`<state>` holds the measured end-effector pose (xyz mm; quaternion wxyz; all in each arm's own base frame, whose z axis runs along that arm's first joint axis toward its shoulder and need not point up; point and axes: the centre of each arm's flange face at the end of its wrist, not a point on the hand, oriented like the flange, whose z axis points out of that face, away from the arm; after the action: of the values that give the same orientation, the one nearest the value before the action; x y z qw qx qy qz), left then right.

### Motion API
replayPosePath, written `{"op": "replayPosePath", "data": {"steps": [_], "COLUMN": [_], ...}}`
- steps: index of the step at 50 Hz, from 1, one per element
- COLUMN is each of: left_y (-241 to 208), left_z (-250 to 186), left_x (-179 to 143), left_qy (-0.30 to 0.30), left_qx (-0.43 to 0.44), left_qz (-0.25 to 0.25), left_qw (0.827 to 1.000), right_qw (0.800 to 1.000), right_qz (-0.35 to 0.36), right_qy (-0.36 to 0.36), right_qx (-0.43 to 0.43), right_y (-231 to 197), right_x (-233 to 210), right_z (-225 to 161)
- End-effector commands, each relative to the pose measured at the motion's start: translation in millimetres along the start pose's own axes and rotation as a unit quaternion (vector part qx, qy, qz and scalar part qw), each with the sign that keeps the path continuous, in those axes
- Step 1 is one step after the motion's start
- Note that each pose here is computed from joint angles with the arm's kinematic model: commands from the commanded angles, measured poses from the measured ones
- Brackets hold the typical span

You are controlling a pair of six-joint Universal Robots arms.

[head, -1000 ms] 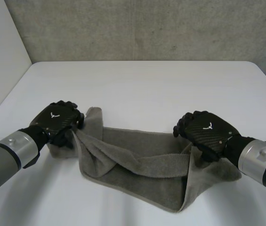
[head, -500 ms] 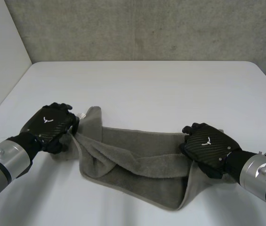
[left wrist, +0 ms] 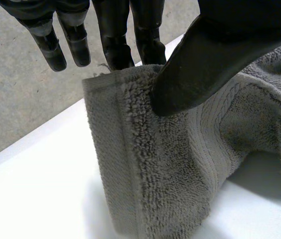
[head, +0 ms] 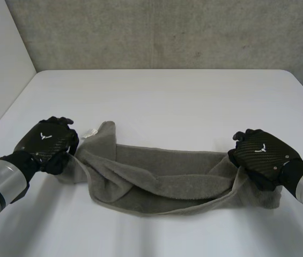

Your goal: Fold the towel.

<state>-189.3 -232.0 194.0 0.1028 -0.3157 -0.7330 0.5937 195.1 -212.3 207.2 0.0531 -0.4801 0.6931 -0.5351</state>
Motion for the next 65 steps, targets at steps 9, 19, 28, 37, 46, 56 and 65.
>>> {"op": "replayPosePath", "data": {"steps": [9,19,28,37,46,56,65], "left_y": [-10,-104,-215,-164,-83,-69,-94], "left_z": [22,89,55,56,48,13,-19], "left_x": [-16,-69,-112,-100,-73,-85,-98], "left_qy": [0.029,-0.035,-0.099,-0.037,-0.023,-0.023,-0.049], "left_qx": [0.027,0.146,0.346,0.313,0.203,0.188,0.211], "left_qz": [0.002,-0.005,-0.055,-0.082,-0.096,-0.062,-0.078], "left_qw": [0.999,0.989,0.931,0.946,0.974,0.98,0.973], "right_qw": [0.999,0.983,0.9,0.94,0.969,0.969,0.955], "right_qz": [0.004,0.032,0.121,0.111,0.094,0.096,0.133], "right_qy": [0.014,0.114,0.221,0.173,0.146,0.136,0.138], "right_qx": [0.033,0.144,0.356,0.272,0.174,0.184,0.225], "right_y": [-19,-100,-183,-131,-72,-63,-98], "right_x": [21,126,194,153,112,111,112], "right_z": [11,41,-4,22,26,-14,-54]}}
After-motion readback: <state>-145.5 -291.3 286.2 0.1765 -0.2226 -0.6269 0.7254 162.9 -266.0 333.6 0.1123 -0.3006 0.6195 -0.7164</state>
